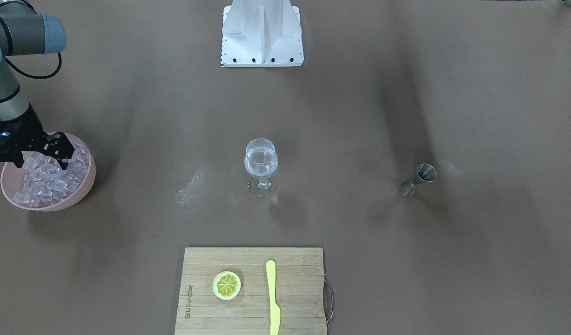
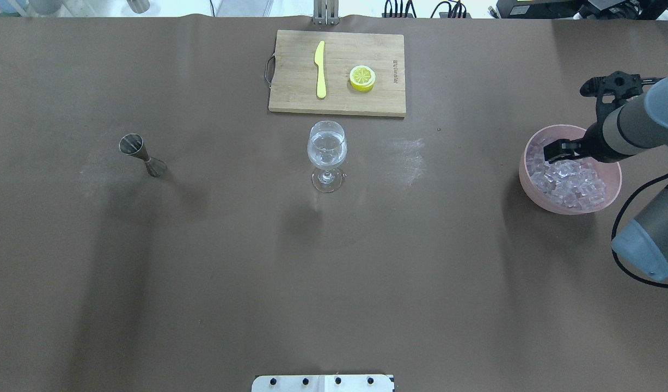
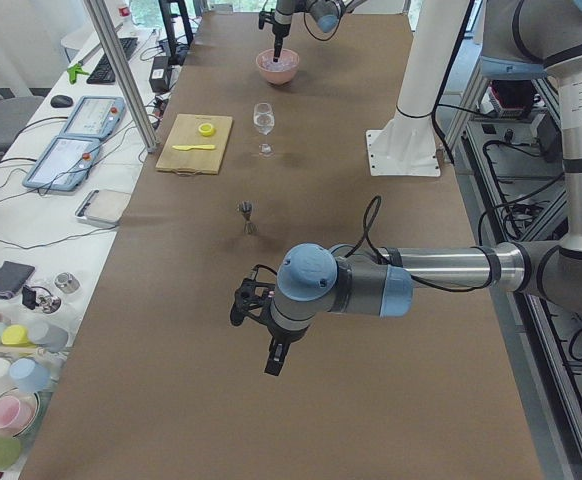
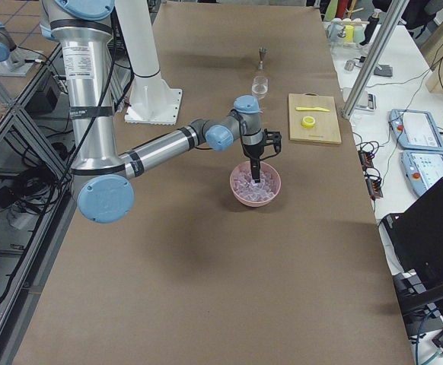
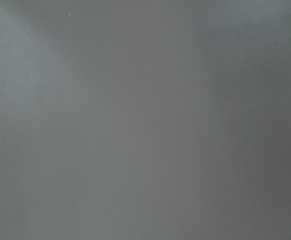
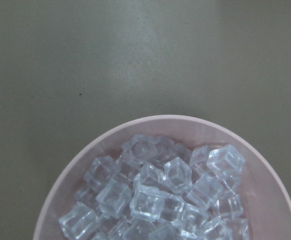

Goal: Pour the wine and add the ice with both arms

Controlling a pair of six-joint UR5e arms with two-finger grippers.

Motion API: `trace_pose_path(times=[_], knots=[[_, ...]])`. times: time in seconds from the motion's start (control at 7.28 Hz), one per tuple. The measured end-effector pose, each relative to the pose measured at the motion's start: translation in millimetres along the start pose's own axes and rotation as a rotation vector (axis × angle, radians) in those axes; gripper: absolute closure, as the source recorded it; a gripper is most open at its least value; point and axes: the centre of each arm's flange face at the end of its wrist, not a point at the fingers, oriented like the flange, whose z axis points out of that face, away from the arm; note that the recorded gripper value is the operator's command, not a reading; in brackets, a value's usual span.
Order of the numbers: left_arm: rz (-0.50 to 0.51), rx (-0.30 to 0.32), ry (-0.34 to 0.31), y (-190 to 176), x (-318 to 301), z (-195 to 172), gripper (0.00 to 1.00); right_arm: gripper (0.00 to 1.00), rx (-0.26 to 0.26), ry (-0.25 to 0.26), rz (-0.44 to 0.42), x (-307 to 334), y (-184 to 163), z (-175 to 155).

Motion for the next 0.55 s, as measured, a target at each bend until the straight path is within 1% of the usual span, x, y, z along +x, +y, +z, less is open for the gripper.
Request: trace_pose_path(times=[0.14,0.27,0.41,0.55], knots=[[0.0,0.0,0.0,0,0,0,0.02,0.24,0.002,0.009,-0.021,-2,3,3],[0.0,0.0,0.0,0,0,0,0.02,0.39,0.002,0.019,-0.054,-1,5,6],[0.0,0.0,0.0,0,0,0,0.02,0.48,-0.002,0.027,-0.083,1,7,10],[0.0,0.0,0.0,0,0,0,0.02,0.52,-0.008,0.035,-0.101,3,8,15]])
